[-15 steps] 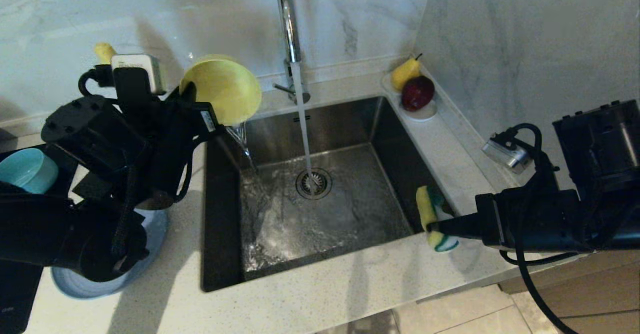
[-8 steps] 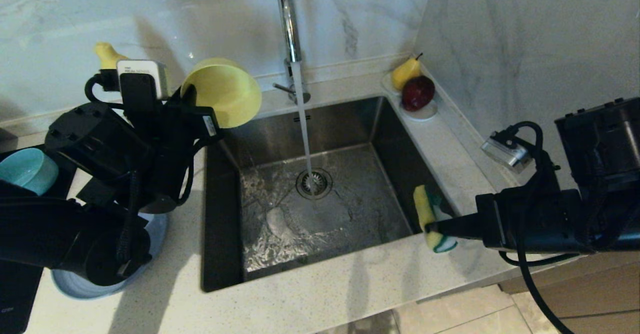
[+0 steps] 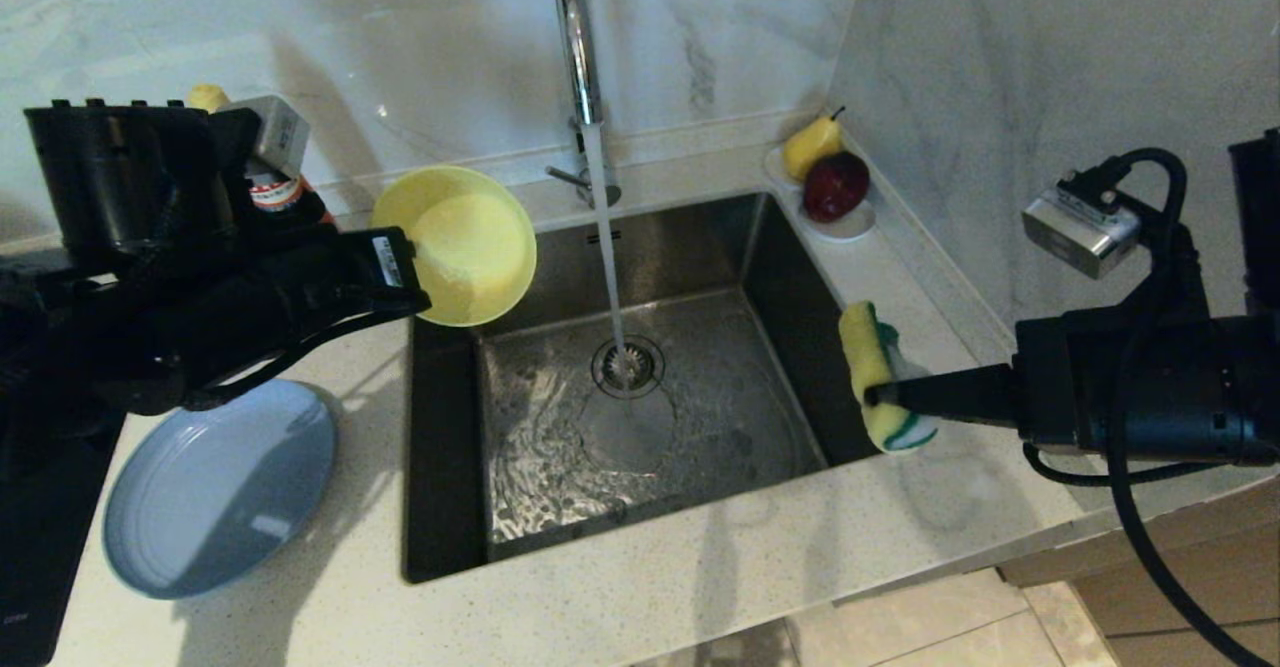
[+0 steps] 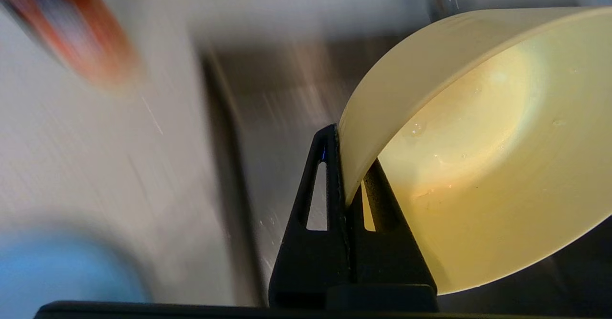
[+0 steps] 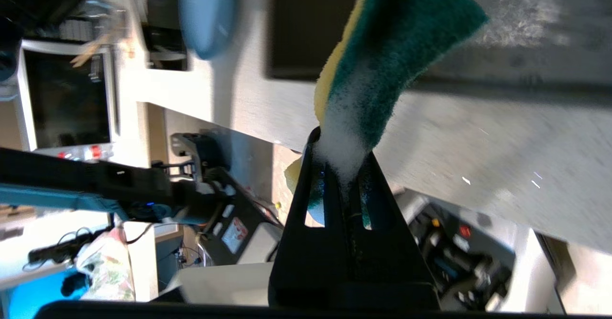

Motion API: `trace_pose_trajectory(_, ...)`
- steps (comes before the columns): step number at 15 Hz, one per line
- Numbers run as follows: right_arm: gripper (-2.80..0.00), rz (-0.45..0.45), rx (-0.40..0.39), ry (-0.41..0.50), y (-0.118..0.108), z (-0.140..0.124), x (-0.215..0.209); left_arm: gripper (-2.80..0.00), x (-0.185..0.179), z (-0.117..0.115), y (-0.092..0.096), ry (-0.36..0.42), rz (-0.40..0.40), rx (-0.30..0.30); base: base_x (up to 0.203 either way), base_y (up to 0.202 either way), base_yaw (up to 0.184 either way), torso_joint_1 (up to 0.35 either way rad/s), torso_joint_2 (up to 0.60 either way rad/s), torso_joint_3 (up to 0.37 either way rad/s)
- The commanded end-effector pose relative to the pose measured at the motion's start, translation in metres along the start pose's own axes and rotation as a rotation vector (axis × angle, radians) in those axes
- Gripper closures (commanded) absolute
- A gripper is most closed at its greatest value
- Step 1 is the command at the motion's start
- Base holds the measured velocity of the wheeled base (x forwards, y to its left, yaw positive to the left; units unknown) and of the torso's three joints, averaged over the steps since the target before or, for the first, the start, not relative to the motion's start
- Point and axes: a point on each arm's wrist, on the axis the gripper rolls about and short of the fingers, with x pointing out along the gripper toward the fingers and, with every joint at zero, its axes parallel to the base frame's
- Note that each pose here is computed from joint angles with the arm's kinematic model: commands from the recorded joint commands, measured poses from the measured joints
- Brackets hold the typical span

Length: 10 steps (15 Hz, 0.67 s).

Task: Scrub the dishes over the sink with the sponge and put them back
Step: Wash the bowl

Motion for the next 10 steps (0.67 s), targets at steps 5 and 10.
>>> trace_pose_trajectory(5, 0.0, 0.117, -0.062, 0.007, 0.036, 0.005, -0.007, 0.0, -0.058, -0.021, -0.025, 0.512, -0.149, -0.245, 0.0, 0.0, 0.0, 0.0, 0.0, 0.0)
trace_pose_trajectory(10, 0.0, 0.169, -0.081, 0.103, 0.056, 0.004, 0.015, 0.0, -0.056, -0.028, -0.036, 0.566, -0.158, -0.282, 0.0, 0.0, 0.0, 0.0, 0.0, 0.0)
